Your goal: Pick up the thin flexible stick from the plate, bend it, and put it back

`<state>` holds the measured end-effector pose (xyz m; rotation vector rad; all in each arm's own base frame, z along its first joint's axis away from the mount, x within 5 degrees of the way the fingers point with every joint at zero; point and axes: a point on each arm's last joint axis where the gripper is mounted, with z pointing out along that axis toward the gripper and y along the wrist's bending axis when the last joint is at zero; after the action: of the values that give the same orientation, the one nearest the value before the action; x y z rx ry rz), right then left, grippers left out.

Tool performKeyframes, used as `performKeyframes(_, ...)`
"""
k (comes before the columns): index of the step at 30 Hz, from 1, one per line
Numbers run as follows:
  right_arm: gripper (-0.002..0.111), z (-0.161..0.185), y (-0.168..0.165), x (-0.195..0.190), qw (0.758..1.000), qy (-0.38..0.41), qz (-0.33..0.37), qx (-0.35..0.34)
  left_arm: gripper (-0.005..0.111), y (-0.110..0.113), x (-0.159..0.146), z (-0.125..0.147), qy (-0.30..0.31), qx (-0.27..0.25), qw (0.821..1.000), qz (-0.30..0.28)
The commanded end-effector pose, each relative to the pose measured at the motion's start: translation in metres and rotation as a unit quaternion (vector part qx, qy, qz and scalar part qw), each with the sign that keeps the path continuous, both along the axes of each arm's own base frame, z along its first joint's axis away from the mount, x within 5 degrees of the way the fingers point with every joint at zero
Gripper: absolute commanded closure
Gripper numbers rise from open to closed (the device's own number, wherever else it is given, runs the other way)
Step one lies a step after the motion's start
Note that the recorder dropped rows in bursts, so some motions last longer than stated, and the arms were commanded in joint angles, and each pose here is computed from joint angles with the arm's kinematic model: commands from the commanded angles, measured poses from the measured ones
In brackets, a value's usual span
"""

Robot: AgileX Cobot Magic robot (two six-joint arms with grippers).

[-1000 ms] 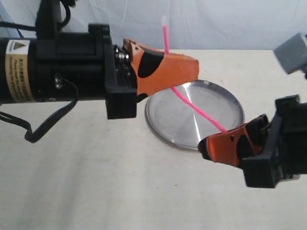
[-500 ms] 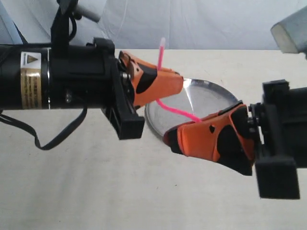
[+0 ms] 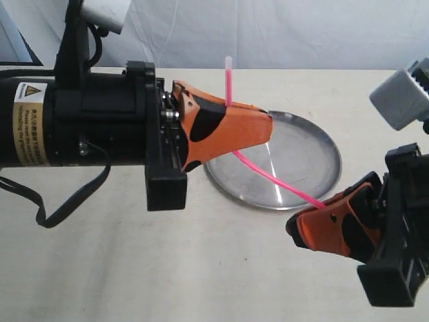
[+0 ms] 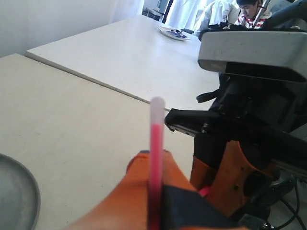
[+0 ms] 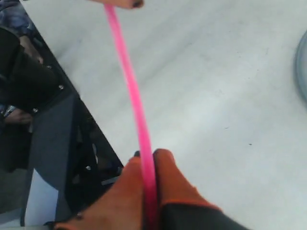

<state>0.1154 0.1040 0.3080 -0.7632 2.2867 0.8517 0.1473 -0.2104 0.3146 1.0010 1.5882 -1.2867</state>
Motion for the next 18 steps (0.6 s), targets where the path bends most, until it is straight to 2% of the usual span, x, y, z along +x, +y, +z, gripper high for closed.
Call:
performKeyframes(1,0.075,0.004,-0.002,0.007,0.999,-0.03,-0.031,0.001,0.107,0.0,-0.005,0.004,-0.01,-0.006,1.0,-0.019)
performKeyframes(4,0.044,0.005,-0.003,0.01,0.998,-0.042,-0.039,0.001,0.107,0.0,-0.005,0.004,-0.01,-0.005,1.0,-0.02)
performKeyframes(5,0.041,0.005,-0.003,0.01,0.998,-0.043,-0.041,0.002,0.107,0.0,-0.005,0.004,-0.011,-0.004,1.0,-0.019)
performKeyframes(11,0.052,0.008,0.002,0.012,0.997,-0.023,-0.056,0.044,0.107,0.0,-0.004,0.004,-0.009,-0.006,1.0,-0.019)
performKeyframes(18,0.056,-0.008,0.014,0.031,0.996,0.041,-0.055,0.049,0.107,-0.001,-0.007,0.006,-0.006,-0.018,0.999,-0.032)
